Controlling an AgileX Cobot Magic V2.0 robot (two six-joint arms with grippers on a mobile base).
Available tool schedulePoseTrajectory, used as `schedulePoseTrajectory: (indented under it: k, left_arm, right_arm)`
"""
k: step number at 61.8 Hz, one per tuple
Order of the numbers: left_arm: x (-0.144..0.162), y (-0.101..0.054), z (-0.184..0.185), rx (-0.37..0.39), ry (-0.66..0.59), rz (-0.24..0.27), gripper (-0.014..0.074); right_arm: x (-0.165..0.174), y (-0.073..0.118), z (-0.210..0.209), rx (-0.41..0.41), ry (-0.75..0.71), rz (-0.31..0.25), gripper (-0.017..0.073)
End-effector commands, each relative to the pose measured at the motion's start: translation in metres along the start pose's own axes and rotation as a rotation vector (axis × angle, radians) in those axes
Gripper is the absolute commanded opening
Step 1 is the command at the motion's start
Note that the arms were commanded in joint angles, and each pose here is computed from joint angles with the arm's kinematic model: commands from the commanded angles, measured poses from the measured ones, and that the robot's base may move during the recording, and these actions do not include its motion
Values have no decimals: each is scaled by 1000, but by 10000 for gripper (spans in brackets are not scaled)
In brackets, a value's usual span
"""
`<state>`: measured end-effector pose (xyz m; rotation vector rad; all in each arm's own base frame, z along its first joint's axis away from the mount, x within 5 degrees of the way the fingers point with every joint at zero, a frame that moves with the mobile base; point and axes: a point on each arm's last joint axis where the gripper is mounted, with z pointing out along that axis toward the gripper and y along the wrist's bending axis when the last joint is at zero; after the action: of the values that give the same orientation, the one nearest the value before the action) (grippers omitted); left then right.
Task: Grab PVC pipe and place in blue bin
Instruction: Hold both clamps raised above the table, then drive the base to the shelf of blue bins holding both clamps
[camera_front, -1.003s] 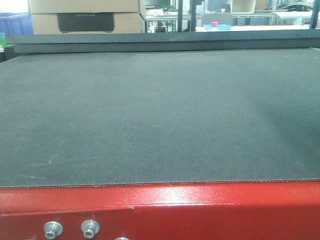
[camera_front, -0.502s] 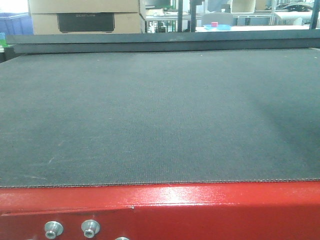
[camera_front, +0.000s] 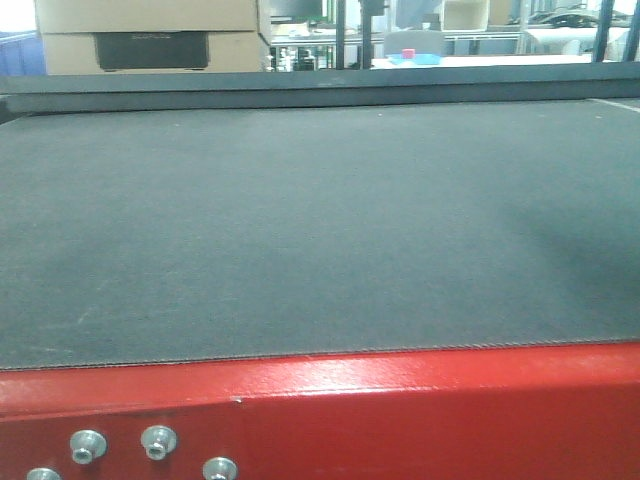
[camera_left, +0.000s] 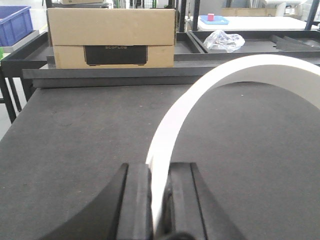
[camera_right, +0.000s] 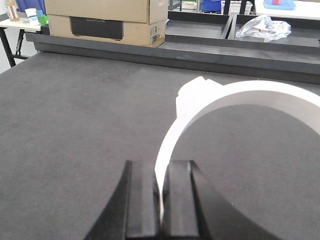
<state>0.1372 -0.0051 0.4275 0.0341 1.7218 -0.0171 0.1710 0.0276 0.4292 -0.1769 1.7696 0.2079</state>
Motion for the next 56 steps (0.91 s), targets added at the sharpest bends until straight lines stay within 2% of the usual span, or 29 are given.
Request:
schedulePoseTrajectory:
  k: [1,56]
  left_arm:
    - [-2,-1,-2,5,-25,-2,-111]
    - [-2,-1,-2,5,-25,-2,-111]
  right_arm:
    - [-2,0,-2,5,-29,-3,-168]
    - [-2,0,-2,5,-29,-3,-168]
